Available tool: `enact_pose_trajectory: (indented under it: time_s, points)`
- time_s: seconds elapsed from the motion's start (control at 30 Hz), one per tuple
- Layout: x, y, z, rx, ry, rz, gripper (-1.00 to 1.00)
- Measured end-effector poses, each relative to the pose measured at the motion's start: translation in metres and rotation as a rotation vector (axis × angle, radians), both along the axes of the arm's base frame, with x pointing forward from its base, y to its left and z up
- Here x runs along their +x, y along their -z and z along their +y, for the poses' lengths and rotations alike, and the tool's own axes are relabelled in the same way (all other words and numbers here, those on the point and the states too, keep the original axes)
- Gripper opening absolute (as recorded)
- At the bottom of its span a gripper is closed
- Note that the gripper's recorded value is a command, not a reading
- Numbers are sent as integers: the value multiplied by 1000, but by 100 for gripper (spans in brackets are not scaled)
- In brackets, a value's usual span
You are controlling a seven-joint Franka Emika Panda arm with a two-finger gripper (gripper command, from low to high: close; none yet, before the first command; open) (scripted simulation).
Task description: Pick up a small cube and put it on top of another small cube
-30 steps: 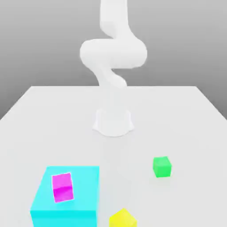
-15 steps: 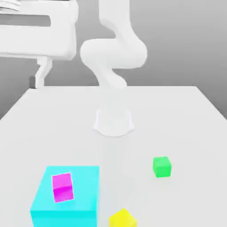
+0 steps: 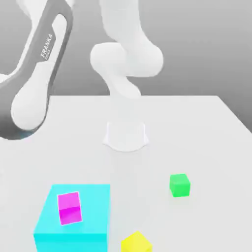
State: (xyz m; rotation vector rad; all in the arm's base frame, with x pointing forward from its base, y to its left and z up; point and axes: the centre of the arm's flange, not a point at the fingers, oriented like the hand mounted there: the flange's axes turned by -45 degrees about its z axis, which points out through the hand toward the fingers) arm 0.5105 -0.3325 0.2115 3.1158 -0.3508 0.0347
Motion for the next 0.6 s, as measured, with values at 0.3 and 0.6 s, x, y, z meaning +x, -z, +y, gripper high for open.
enact_pose_trajectory:
  time_s: [0.3, 0.6]
  points:
    - [-6, 78, -8, 9, 5, 21, -100]
    - [-4, 1, 17, 8, 13, 22, -100]
